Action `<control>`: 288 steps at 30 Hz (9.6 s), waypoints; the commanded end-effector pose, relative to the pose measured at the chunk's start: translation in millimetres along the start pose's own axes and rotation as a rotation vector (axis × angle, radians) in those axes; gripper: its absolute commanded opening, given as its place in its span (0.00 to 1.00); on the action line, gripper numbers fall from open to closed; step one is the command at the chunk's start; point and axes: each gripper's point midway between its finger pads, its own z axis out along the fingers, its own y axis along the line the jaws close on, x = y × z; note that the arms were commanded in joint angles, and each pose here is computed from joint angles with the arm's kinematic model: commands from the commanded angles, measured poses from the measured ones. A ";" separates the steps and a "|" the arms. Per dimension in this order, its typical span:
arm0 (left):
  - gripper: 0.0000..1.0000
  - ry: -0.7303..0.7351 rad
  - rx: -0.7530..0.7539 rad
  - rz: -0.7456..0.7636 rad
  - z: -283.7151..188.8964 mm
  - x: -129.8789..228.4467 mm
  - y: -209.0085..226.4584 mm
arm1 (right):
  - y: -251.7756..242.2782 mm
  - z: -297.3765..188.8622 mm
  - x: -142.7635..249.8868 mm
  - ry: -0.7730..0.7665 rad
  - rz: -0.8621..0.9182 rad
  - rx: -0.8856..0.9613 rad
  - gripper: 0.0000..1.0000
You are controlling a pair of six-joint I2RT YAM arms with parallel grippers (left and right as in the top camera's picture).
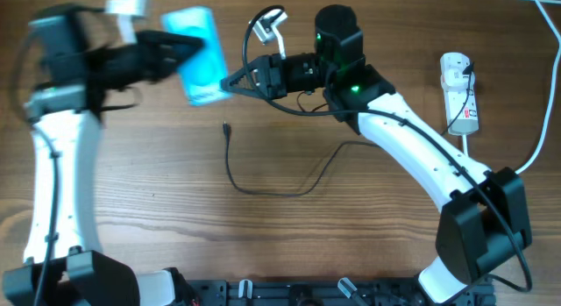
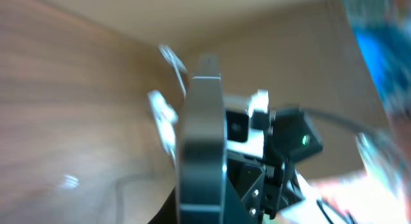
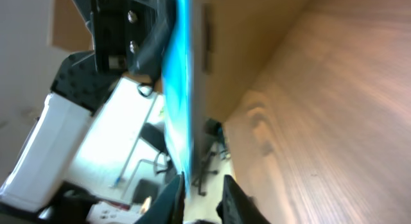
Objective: Plug charger to phone and switch on socket
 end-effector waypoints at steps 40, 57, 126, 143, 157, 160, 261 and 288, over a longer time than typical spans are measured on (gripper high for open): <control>0.04 -0.248 -0.161 -0.163 -94.2 -32.5 44.3 | -283.9 83.7 123.9 0.102 -0.012 1.196 0.31; 0.04 -0.248 -0.161 -0.164 -94.2 -32.4 44.3 | -260.0 -9.6 89.1 0.329 0.057 1.382 0.05; 0.04 -0.007 0.130 0.036 -39.4 -1.2 -18.1 | 18.8 59.1 67.6 0.390 -0.079 -0.143 0.05; 0.04 -0.012 0.120 0.013 -39.3 -3.6 -17.1 | 38.3 66.1 75.3 0.425 -0.087 -0.232 0.04; 0.04 -0.009 0.123 0.008 -39.3 -2.9 -17.4 | 39.2 66.1 60.8 0.390 -0.113 -0.229 0.04; 0.04 -0.007 0.127 0.009 -39.4 -2.6 -18.2 | 33.2 63.4 57.7 0.379 -0.096 -0.202 0.04; 0.61 0.442 -0.675 -0.198 62.8 132.1 295.0 | -153.7 -49.7 25.3 0.190 0.012 0.843 0.65; 1.00 -0.268 -0.710 0.460 -82.7 26.4 -48.3 | -10.6 -436.2 4.1 -0.625 0.247 1.356 0.04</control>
